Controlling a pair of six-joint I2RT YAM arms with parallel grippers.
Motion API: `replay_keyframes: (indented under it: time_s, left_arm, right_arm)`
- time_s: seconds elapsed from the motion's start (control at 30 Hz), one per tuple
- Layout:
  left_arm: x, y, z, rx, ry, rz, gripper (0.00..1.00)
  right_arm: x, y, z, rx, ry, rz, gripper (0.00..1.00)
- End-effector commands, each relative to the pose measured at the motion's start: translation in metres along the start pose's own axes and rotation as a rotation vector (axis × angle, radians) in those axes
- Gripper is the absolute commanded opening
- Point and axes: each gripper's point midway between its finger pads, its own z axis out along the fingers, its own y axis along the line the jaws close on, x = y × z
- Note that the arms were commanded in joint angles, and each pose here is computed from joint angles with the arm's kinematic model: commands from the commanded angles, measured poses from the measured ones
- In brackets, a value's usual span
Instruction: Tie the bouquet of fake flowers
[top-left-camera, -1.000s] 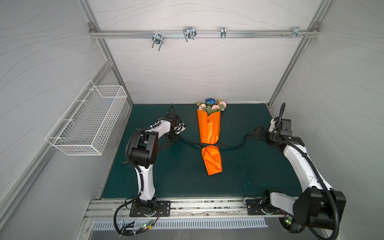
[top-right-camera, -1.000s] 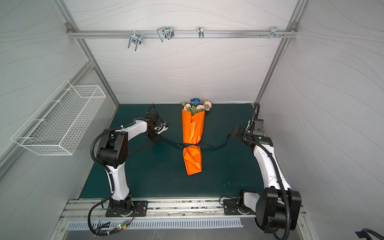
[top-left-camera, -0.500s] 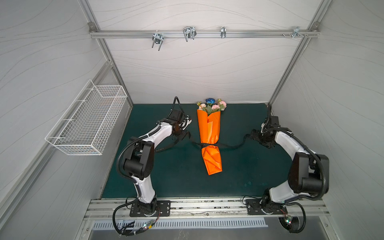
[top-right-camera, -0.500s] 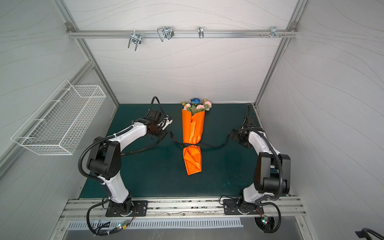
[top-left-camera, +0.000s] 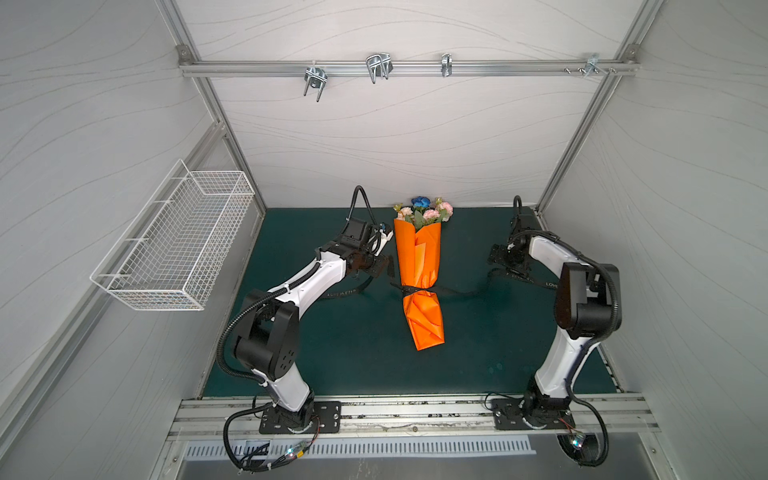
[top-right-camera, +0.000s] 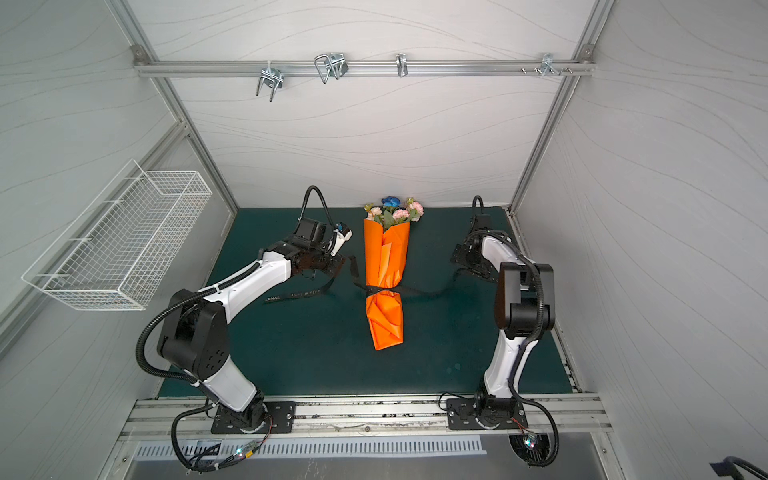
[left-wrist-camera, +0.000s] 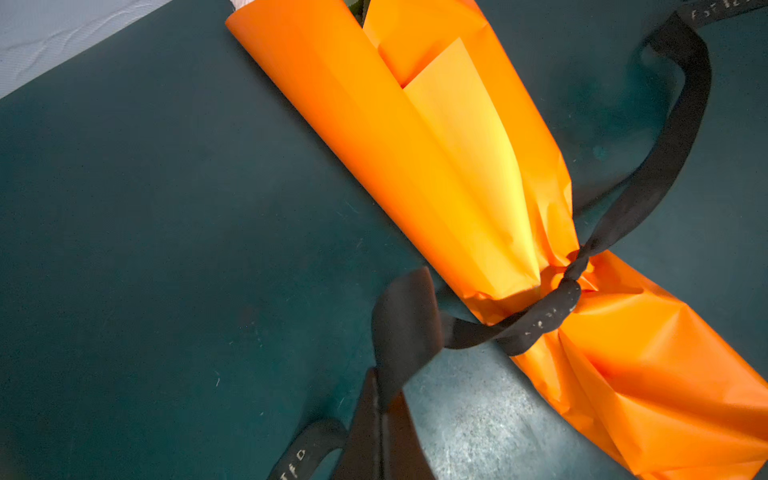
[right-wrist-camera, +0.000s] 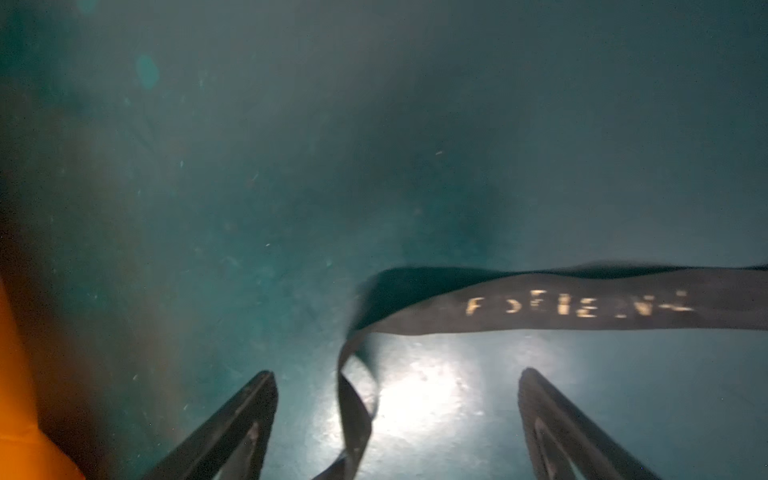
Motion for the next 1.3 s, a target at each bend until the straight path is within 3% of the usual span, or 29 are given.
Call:
replay_keyframes:
  time_s: [0.0,0.13,0.3,0.4,0.47,0.6,0.7,0.87,1.1,1.27]
  left_arm:
    - [-0.02,-0.01,-0.004,0.036,-0.063,0.009,0.0]
    - [-0.024,-0.015,-0.007,0.048,-0.073,0.02,0.0]
    - [-0.026,-0.025,-0.006,0.081,-0.081,0.028,0.0]
    - [-0.029,-0.031,-0.005,0.095,-0.087,0.039,0.0]
    - [-0.03,-0.034,-0.005,0.101,-0.089,0.047,0.0]
    - [-0.036,-0.04,-0.006,0.105,-0.102,0.088,0.0]
    - [-0.042,-0.041,-0.008,0.097,-0.126,0.12,0.0]
    - [-0.049,-0.045,-0.013,0.078,-0.178,0.175,0.0]
    - [-0.046,-0.055,-0.009,0.077,-0.226,0.234,0.0]
    - [-0.039,-0.066,-0.007,0.089,-0.234,0.292,0.0]
  right_arm:
    - [0.02,-0.002,0.013,0.022,0.084,0.049,0.86]
    - [0.03,0.0,0.027,-0.003,0.111,0.078,0.8]
    - [0.028,0.001,0.045,-0.015,0.133,0.086,0.6]
    - [0.025,0.003,0.055,-0.071,0.159,0.098,0.29]
    - [0.02,0.006,0.054,-0.117,0.152,0.107,0.02]
    - [-0.004,0.03,0.028,-0.244,0.068,0.074,0.0]
    - [-0.029,0.065,-0.012,-0.374,-0.033,0.023,0.0]
    - [-0.043,0.143,-0.079,-0.575,-0.128,-0.149,0.0]
    - [-0.001,0.258,-0.136,-0.819,-0.178,-0.459,0.0]
    - [0.051,0.326,-0.157,-1.024,-0.083,-0.636,0.0]
